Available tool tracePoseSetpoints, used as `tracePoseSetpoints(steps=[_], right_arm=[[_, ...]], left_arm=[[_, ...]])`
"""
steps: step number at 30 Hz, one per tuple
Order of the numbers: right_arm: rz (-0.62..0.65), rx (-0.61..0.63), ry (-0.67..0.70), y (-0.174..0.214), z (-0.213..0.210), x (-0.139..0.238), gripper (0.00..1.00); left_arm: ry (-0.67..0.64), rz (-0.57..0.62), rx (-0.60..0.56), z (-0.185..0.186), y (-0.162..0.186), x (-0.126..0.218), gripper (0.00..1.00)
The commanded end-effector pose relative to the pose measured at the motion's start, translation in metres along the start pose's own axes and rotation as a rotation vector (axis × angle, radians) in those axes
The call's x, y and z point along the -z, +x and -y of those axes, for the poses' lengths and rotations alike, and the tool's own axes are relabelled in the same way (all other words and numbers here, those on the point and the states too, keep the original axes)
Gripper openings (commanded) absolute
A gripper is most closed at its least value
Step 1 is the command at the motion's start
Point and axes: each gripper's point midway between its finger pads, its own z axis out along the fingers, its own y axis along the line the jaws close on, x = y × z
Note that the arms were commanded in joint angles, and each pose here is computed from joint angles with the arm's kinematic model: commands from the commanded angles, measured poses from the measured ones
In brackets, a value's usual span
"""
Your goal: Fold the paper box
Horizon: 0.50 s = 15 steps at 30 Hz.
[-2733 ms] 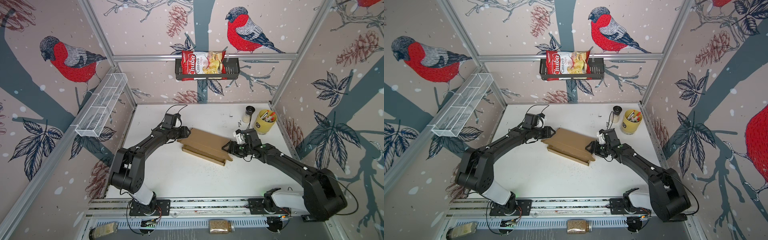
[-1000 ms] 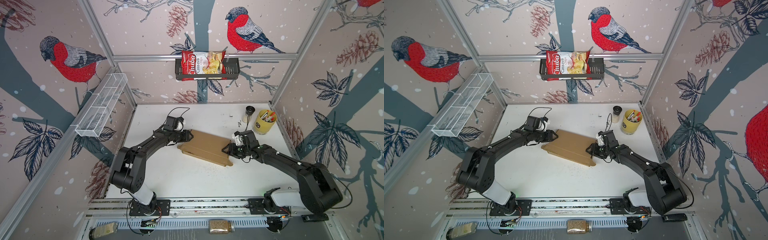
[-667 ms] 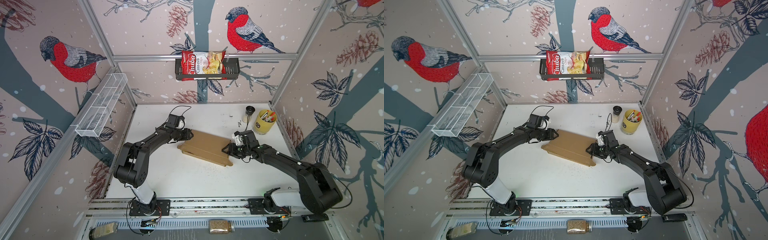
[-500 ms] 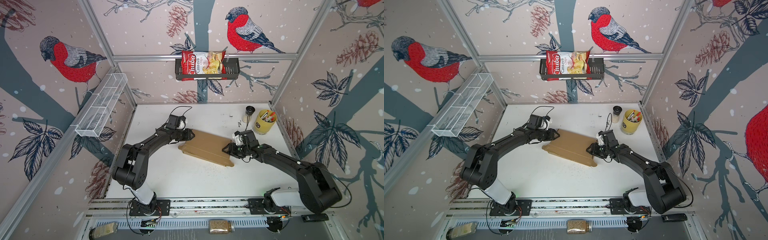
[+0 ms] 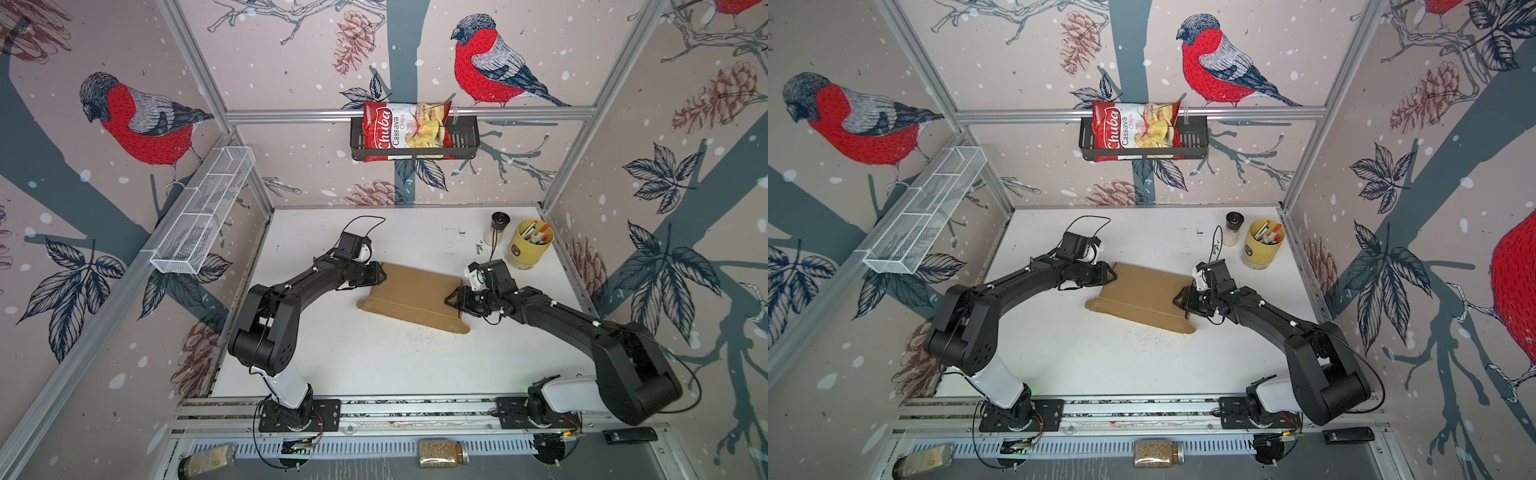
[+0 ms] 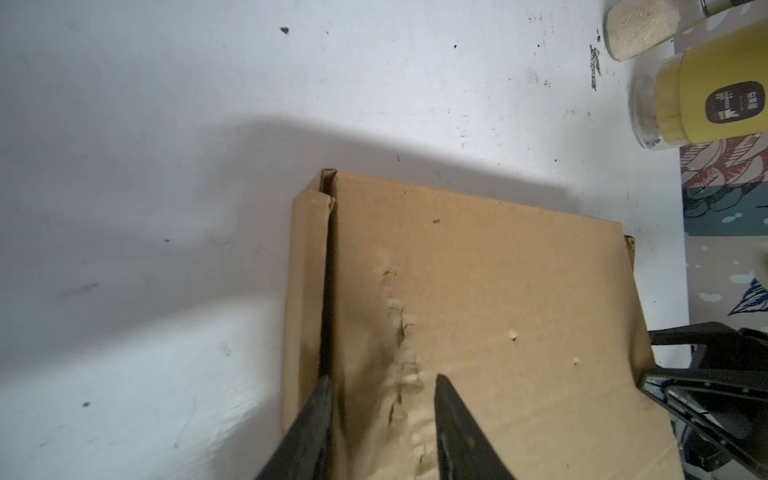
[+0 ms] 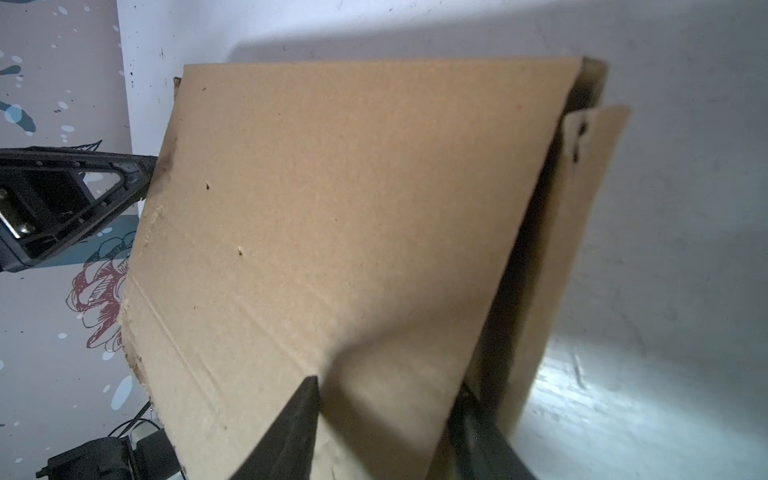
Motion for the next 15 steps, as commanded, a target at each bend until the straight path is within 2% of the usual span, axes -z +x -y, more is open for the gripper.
tracePoseSetpoints(steps=[1, 7, 15], right_arm=[[0.004, 0.025, 0.024, -0.002, 0.004, 0.007, 0.55], [-0.001, 0.023, 0.045, -0.001, 0.012, 0.015, 0.59], [-0.023, 0.015, 0.034, 0.007, 0.014, 0.018, 0.63]], left_arm=[[-0.051, -0.007, -0.025, -0.009, 0.002, 0.007, 0.47], [-0.050, 0.001, -0.013, -0.020, 0.004, 0.006, 0.54], [-0.004, -0.019, 0.025, -0.024, 0.024, -0.006, 0.55]])
